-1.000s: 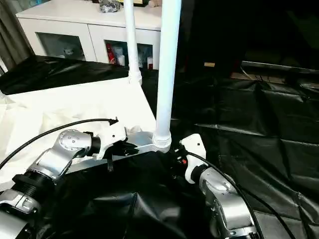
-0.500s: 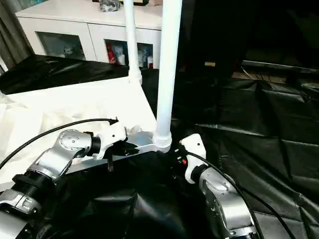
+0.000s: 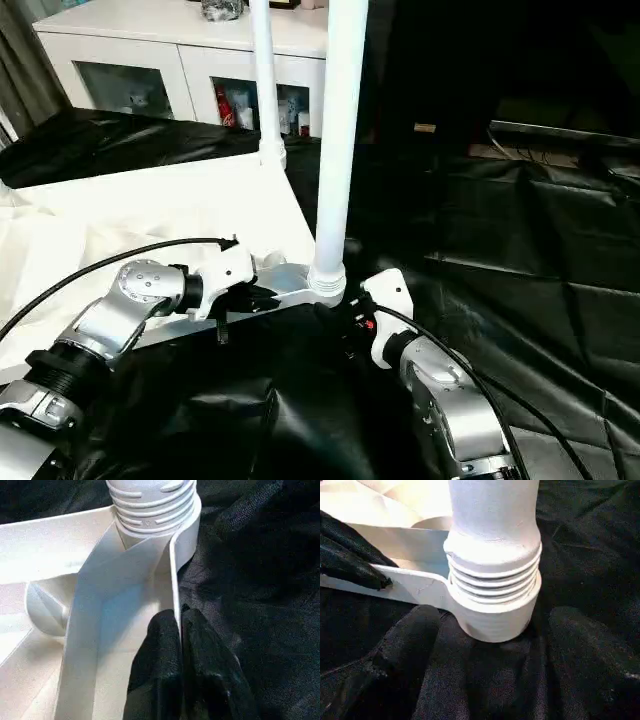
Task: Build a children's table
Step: Insert table leg to table base
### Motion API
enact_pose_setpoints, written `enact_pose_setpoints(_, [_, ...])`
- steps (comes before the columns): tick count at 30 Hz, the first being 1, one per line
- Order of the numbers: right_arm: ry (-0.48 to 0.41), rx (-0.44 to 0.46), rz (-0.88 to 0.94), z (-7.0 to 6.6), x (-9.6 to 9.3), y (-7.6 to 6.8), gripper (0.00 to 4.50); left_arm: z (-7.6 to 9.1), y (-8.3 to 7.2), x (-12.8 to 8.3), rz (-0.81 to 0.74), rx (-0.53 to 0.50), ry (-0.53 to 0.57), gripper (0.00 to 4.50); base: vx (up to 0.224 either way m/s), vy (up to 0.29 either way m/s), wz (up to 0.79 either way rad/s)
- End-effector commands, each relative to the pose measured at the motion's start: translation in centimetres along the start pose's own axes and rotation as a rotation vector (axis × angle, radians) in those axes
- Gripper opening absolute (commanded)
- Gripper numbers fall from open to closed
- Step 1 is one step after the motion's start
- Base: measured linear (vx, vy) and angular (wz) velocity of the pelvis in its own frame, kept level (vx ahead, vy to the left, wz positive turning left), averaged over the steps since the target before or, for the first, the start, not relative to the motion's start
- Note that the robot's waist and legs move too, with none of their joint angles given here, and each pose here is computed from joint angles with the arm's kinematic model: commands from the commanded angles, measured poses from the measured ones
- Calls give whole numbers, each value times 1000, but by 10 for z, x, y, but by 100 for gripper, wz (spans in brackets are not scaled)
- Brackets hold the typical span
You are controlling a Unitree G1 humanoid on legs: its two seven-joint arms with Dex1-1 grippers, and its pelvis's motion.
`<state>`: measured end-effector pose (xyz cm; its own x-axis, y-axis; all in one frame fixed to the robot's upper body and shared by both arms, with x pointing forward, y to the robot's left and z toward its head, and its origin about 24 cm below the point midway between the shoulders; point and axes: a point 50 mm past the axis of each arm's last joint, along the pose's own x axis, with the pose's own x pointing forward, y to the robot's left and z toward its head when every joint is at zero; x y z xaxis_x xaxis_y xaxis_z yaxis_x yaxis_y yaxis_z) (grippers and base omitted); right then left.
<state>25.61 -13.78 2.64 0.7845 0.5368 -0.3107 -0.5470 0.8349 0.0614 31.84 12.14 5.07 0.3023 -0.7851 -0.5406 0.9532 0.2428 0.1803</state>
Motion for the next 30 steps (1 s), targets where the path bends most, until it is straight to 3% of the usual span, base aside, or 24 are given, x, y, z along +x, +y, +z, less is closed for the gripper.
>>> enact_pose_setpoints(1, [-14,-15,2,6,-1,-1,395,5,1,1,1,40,3,0,0,0,0])
enact_pose_setpoints(30, [-14,-15,2,6,-1,-1,395,5,1,1,1,40,3,0,0,0,0])
